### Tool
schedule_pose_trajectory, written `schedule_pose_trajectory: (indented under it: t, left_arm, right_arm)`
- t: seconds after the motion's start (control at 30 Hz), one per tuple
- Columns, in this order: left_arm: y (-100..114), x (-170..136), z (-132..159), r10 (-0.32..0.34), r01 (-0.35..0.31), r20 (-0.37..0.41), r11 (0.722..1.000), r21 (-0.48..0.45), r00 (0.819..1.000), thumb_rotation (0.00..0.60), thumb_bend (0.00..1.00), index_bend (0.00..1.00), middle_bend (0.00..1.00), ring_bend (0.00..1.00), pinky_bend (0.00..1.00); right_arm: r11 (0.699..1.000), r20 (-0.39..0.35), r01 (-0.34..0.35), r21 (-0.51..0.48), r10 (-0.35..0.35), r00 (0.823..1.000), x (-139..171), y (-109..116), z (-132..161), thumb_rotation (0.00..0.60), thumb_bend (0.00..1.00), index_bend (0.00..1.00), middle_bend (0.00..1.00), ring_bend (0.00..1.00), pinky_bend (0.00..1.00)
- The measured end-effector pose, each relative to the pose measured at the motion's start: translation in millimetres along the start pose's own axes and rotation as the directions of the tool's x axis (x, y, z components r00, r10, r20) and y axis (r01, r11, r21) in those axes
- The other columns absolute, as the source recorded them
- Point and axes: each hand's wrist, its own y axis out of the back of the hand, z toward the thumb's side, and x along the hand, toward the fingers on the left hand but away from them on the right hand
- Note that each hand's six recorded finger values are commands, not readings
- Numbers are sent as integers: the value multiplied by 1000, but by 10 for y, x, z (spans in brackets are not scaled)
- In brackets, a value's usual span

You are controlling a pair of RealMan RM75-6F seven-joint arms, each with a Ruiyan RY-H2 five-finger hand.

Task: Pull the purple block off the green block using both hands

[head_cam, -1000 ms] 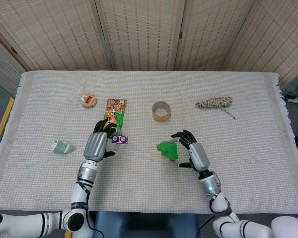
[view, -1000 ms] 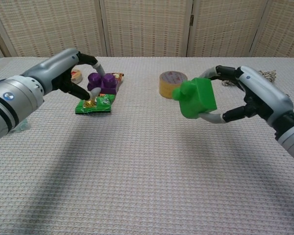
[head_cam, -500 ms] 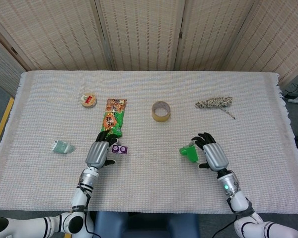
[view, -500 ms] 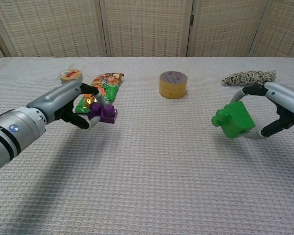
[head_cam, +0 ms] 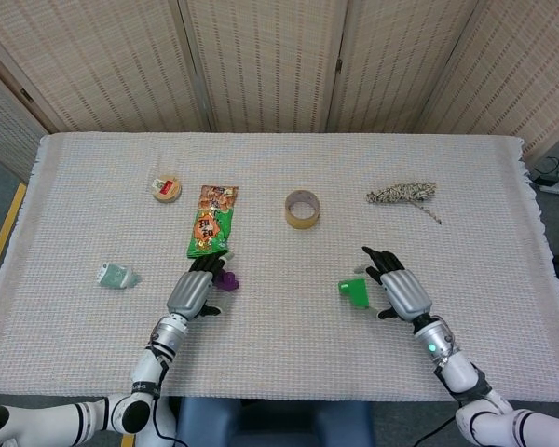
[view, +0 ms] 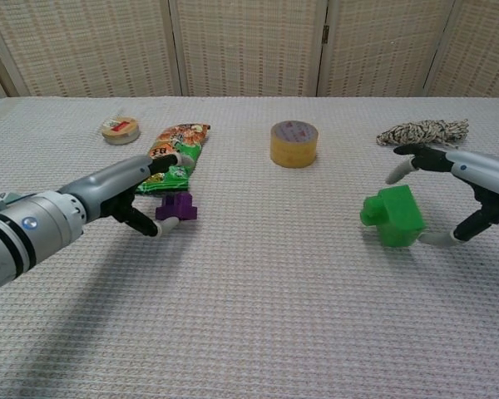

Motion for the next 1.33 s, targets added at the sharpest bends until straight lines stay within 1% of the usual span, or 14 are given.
schedule_pose_trajectory:
  t: [0.3, 0.4, 0.5, 0.6, 0.67, 0.77, 0.83, 0.93, 1.03, 1.1, 1.17, 1.2, 1.27, 1.33]
  left_arm:
    - [63, -66, 104, 6, -6, 34, 1000, -12, 999, 600, 382, 0, 0, 0, 0]
    - [161, -141, 157, 17, -17, 63, 1000, -8, 998, 600, 382, 0, 0, 0, 0]
    - [331, -265, 178, 45, -46, 102, 999, 4, 994, 600, 382, 0, 0, 0, 0]
    - [526, -439, 107, 92, -97, 141, 995, 27, 986, 600, 382, 2, 0, 0, 0]
    - [671, -621, -24, 121, -131, 163, 990, 51, 979, 600, 382, 13, 0, 0, 0]
    - [849, -947, -286, 141, -156, 167, 984, 81, 976, 600, 383, 74, 0, 0, 0]
    - [922, -1145, -466, 136, -150, 141, 984, 93, 981, 600, 384, 58, 0, 0, 0]
    - [1058, -1440, -751, 123, -132, 71, 983, 129, 990, 600, 385, 29, 0, 0, 0]
    - [1160, -1693, -950, 164, -165, 17, 972, 167, 986, 600, 384, 16, 0, 0, 0]
    - [1207, -1884, -1088, 221, -210, -27, 955, 211, 975, 600, 384, 2, 0, 0, 0]
    - [1223, -2046, -1216, 270, -241, -69, 931, 275, 960, 600, 384, 0, 0, 0, 0]
    - [1221, -2085, -1254, 281, -245, -83, 921, 303, 956, 600, 384, 0, 0, 0, 0]
    - [1192, -2121, -1320, 290, -235, -112, 905, 353, 950, 600, 384, 0, 0, 0, 0]
    - [1159, -2155, -1369, 292, -224, -138, 900, 374, 946, 600, 384, 0, 0, 0, 0]
  right_arm:
    - [998, -27, -1, 60, 3, 1000, 175, 237, 112, 600, 270, 0, 0, 0, 0]
    - [995, -34, 15, 98, -12, 999, 265, 339, 139, 600, 270, 0, 0, 0, 0]
    - [985, -28, 40, 168, -36, 999, 391, 440, 147, 600, 270, 0, 0, 0, 0]
    - [960, -7, 87, 265, -88, 996, 547, 544, 141, 600, 270, 0, 0, 0, 0]
    - [931, 16, 133, 341, -147, 989, 687, 626, 133, 600, 270, 0, 0, 0, 0]
    - [884, 61, 197, 425, -245, 968, 934, 742, 90, 600, 270, 0, 0, 0, 0]
    - [871, 107, 206, 445, -280, 954, 1134, 761, 16, 600, 270, 0, 0, 0, 0]
    - [879, 149, 197, 434, -286, 947, 1306, 740, -92, 600, 270, 0, 0, 0, 0]
    - [888, 179, 214, 407, -307, 935, 1437, 751, -216, 600, 270, 0, 0, 0, 0]
    - [888, 187, 232, 398, -326, 927, 1503, 776, -292, 600, 270, 0, 0, 0, 0]
    - [890, 184, 230, 394, -322, 929, 1517, 762, -308, 600, 270, 0, 0, 0, 0]
    - [893, 178, 223, 392, -311, 934, 1511, 735, -300, 600, 270, 0, 0, 0, 0]
    - [897, 169, 207, 390, -291, 942, 1496, 688, -284, 600, 270, 0, 0, 0, 0]
    - [901, 159, 189, 389, -268, 950, 1479, 637, -266, 600, 270, 0, 0, 0, 0]
